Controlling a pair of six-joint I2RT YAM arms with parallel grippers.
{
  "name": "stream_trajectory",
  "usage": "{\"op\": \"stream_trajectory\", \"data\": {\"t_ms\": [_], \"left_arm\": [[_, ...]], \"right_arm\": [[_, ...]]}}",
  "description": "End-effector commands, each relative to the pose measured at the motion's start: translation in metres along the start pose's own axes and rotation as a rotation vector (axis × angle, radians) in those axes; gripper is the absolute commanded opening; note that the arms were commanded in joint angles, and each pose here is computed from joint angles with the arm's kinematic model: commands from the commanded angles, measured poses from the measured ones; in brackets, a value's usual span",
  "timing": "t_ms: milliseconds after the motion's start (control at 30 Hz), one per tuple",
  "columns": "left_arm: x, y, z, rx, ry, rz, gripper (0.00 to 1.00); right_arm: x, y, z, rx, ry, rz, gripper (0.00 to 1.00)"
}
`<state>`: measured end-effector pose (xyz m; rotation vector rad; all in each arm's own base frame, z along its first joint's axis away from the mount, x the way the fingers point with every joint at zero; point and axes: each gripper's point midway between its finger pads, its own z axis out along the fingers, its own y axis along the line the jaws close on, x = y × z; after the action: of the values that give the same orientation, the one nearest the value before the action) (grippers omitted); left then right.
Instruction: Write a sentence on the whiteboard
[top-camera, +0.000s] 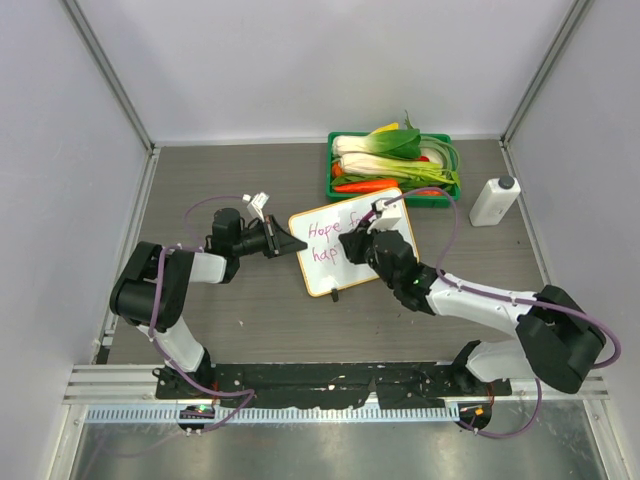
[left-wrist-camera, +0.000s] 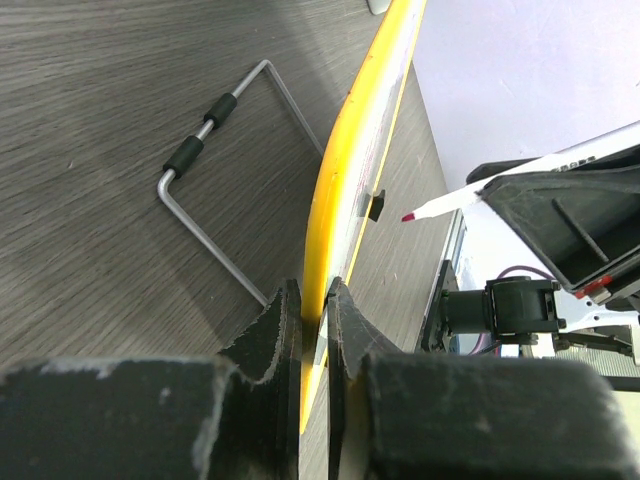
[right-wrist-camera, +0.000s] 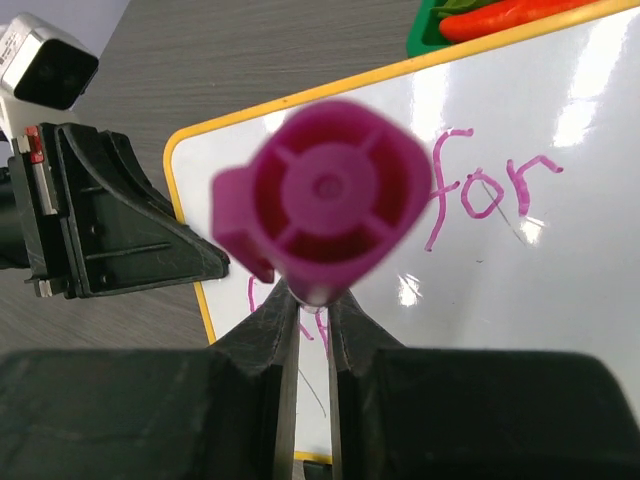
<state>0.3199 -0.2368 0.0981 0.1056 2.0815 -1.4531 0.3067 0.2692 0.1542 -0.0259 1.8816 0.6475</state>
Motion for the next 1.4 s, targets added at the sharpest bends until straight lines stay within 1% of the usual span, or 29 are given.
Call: {"op": "stream_trajectory", "data": {"t_ms": [0,467,767,1367], "left_arm": [[0.025,0.042,-0.005,-0.175,0.039,-0.063,0.00],[0.026,0.042,-0.004,-0.174,0.043,-0.063,0.00],[0.026,0.042,-0.004,-0.174,0.043,-0.063,0.00],[0.026,0.043,-0.003,-0.175,0.044,-0.065,0.00]], "right_arm": [[-0.031,0.003,0.003,0.011,-0.072,-0.002,0.01],[-0.003,-0.013,0.015,0.049,-0.005,-0.037,0.01],[0.009,-0.020,0.005,0.051,0.033,-0.055,0.01],[0.032,-0.027,-0.013,0.024,0.094,-0.039,0.02]]}}
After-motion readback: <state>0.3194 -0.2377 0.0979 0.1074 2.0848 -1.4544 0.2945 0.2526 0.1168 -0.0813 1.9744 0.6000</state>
